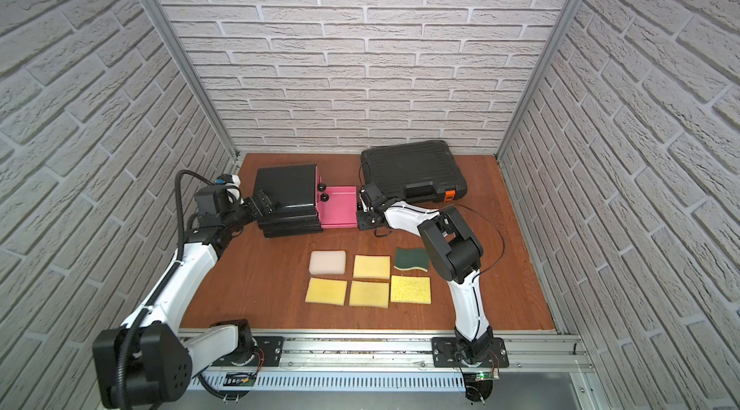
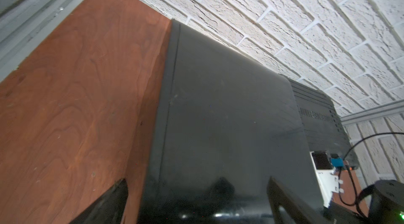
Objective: Take the sponge out of the drawer
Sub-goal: Close the drawer of the storage box.
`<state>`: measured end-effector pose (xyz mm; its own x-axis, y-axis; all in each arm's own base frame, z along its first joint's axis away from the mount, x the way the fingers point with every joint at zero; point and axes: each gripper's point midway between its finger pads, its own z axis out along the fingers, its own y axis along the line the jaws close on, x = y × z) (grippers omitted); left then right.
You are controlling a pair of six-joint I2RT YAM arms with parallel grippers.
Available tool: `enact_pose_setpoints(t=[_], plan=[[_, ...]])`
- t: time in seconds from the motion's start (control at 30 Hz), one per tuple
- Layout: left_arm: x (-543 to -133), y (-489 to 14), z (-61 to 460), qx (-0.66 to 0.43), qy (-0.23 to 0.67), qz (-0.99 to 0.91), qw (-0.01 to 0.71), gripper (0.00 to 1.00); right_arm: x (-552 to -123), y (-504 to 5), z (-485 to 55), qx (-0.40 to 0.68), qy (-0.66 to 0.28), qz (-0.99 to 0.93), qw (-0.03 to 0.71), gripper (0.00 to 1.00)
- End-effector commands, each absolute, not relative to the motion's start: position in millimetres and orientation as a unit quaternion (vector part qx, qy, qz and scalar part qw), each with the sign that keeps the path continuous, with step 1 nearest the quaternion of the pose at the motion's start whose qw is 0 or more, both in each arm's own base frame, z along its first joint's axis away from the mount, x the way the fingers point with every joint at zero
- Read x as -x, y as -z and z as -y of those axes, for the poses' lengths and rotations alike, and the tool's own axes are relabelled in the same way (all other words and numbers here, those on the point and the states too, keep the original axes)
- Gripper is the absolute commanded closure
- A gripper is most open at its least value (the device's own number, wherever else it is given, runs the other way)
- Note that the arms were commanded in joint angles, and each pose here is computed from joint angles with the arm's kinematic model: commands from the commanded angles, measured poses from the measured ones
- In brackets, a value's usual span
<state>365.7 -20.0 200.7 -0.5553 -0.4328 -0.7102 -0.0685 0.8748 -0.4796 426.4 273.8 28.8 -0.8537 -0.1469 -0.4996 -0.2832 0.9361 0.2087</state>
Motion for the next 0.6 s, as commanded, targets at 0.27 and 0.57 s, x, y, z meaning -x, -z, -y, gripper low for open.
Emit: enact_pose_setpoints(t=[0.27,0.57], plan=[[-380.8,-204.1,42.6,0.089,0.267,-0.842,0.461,0.02,-434.0,-66.5,-369.8,0.167,-0.214,-0.908,0.318,0.5],[-382.5,-202.7,46.5,0.091,0.284,-0.836,0.461,0.02,-426.2,-74.1,-397.2,0.173,-0.242,-0.889,0.349,0.48]])
